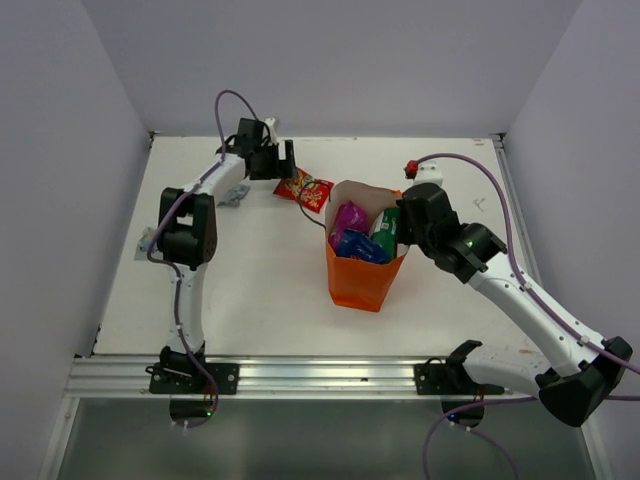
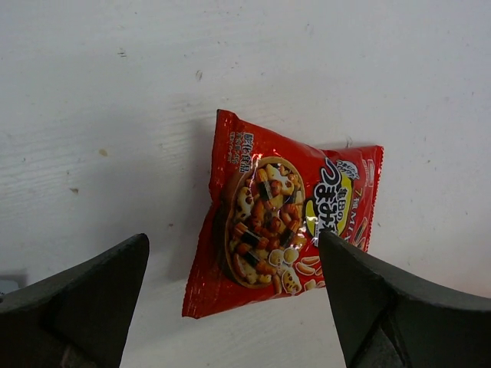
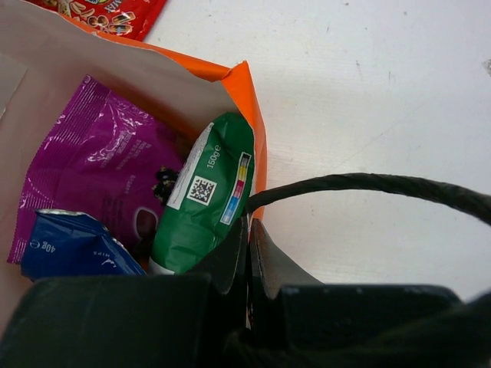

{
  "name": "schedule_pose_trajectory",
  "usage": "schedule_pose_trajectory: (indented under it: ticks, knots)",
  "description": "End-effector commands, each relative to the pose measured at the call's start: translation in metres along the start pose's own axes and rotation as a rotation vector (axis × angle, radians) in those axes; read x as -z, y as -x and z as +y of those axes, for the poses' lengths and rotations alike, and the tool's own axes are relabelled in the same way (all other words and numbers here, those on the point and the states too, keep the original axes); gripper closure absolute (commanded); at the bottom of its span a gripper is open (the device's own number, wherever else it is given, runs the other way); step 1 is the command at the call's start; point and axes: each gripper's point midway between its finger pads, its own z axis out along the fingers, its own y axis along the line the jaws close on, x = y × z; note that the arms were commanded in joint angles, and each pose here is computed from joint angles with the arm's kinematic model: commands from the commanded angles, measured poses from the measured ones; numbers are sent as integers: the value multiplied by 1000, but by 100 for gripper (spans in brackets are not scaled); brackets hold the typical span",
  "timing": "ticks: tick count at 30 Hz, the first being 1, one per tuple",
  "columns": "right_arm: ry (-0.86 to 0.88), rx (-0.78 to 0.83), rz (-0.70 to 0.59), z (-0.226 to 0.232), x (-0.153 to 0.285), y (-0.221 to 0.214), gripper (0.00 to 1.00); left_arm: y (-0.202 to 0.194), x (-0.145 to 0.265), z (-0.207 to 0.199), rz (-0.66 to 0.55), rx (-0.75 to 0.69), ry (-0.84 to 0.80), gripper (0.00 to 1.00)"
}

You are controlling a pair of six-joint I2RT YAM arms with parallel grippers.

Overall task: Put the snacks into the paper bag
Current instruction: Pick up the snack from the center of the board.

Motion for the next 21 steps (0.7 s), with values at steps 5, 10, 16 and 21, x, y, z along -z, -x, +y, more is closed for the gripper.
schedule_pose_trajectory:
  ticks: [5, 10, 16, 21]
  knots:
    - [25, 20, -19, 4, -3, 5, 100, 14, -17, -22, -52, -87, -166, 10]
    - [31, 18, -15, 5, -2, 4, 100, 3, -26, -19, -38, -74, -177, 18]
    - [34, 7, -17, 4, 0, 2, 100, -13, -34, -14, -16, -56, -176, 47]
    - [36, 1, -41, 1, 4, 4, 100, -8, -12, -20, -32, -74, -176, 85]
